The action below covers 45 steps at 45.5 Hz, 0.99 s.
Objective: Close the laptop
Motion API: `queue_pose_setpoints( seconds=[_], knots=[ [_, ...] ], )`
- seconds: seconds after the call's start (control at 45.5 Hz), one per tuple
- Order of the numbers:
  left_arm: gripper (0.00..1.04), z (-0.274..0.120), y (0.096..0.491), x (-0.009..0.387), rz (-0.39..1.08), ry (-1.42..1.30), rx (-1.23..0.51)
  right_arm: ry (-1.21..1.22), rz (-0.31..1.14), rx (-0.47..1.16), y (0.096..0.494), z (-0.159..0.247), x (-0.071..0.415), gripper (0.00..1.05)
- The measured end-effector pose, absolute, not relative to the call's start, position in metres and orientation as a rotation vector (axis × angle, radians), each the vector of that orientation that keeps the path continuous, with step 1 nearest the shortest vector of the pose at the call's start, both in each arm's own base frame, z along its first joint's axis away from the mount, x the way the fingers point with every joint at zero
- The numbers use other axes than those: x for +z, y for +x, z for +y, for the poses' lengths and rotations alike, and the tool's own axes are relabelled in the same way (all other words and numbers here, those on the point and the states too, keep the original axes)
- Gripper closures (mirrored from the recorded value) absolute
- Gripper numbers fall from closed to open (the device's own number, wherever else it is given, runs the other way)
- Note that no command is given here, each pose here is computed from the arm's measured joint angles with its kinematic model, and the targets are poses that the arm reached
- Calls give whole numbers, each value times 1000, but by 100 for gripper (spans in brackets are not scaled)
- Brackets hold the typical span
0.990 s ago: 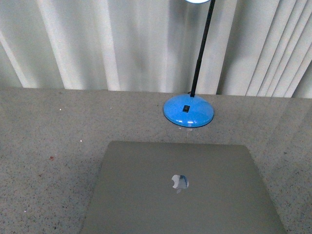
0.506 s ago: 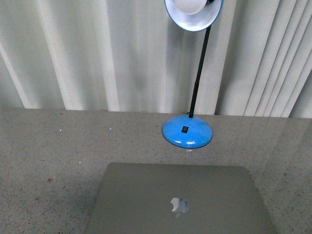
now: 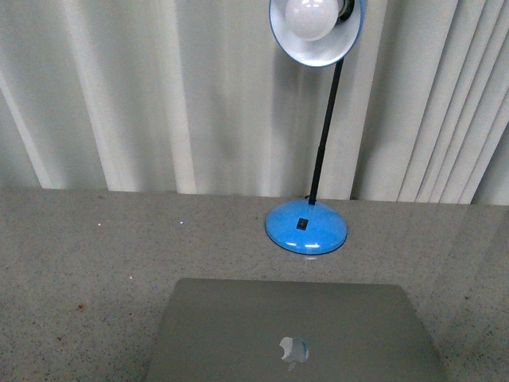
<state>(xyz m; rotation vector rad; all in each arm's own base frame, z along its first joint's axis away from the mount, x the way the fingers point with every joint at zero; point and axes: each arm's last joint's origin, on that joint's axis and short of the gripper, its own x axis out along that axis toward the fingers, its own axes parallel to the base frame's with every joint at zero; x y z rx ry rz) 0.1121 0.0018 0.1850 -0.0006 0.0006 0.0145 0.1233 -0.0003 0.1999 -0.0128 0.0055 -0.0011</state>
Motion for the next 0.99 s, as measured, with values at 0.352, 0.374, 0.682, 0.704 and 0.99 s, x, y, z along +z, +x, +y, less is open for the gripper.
queue_pose_setpoints(
  seconds=[0.352,0.374,0.682,0.704,0.99],
  knots=[
    [101,0,98,171,2,-1,-1,-12,2,-2,114,0,182,102],
    [101,0,97,172,-6,-1,-2,-12,4,-2,114,0,181,102],
    [101,0,96,173,-26,-1,-1,-12,2,-2,109,0,175,102],
    [101,0,96,173,-26,-1,-1,-11,-4,-2,109,0,174,102],
    [101,0,96,173,-27,-1,0,-11,-4,-1,98,0,166,102]
  ],
)
